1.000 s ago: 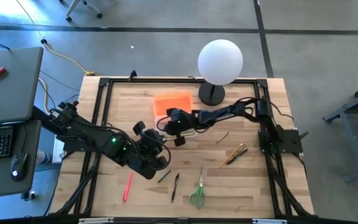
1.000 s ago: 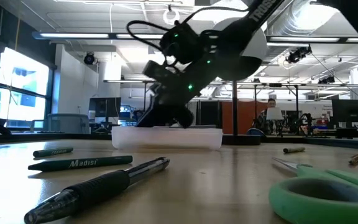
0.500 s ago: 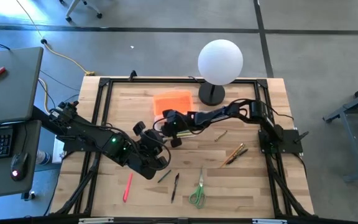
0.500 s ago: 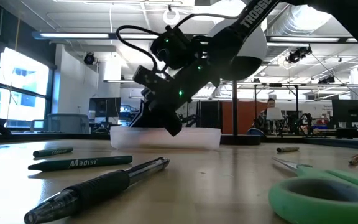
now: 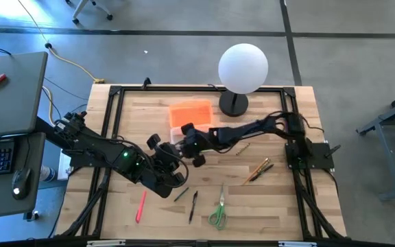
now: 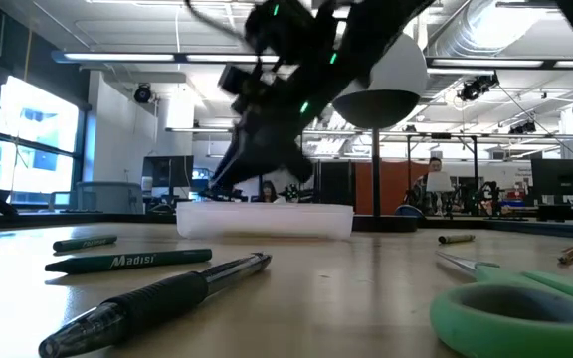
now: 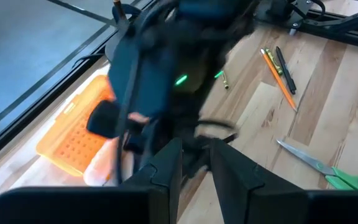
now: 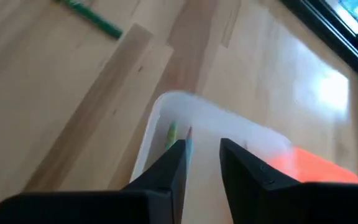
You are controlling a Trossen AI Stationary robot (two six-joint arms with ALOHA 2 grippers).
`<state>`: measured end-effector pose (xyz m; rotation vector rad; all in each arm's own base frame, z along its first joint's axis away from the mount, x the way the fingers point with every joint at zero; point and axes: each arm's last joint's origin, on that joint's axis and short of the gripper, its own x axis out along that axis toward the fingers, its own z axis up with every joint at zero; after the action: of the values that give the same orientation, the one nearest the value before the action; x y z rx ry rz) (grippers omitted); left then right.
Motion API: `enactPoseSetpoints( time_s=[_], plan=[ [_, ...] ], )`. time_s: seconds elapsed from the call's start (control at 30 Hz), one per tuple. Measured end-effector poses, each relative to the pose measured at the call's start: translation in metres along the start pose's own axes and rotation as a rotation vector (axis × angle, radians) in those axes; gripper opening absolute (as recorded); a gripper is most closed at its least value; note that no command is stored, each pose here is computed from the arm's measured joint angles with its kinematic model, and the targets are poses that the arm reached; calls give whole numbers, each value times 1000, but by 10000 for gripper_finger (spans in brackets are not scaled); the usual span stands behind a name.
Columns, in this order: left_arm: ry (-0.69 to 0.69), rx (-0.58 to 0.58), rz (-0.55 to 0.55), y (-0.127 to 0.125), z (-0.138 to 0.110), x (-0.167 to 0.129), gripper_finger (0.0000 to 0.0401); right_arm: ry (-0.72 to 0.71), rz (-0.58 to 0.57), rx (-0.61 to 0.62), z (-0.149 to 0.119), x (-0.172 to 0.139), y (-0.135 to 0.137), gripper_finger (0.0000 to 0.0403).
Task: Pick & place school supplies into a supply box
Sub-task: Put the top green crayon into the transparent supply box
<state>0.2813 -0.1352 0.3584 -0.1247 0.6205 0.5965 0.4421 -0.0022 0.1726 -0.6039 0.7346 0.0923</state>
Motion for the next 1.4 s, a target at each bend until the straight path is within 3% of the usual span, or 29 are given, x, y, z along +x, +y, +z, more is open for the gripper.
enactPoseSetpoints(
  time_s=[0.2,0.33,0.53,0.67,0.93,1.2,1.4],
  plan=[
    [-1,-3,-2,0,0,0,117,124,67,-40,17,-61,9,62],
    [-1,-4,-6,-1,0,0,117,181,3,46,8,-104,2,52],
    [7,-8,-19,-1,0,0,117,131,-45,259,-49,-170,8,38],
    [6,-5,-18,-1,0,0,117,-27,-8,282,-92,-197,34,36],
    [-39,-19,8,-1,3,0,117,-398,15,265,-155,-192,85,73],
    [-59,-30,13,-2,4,0,117,-358,-47,302,-193,-180,102,103],
    [-87,-31,38,-1,5,0,117,-274,15,374,-205,-168,105,90]
  ],
)
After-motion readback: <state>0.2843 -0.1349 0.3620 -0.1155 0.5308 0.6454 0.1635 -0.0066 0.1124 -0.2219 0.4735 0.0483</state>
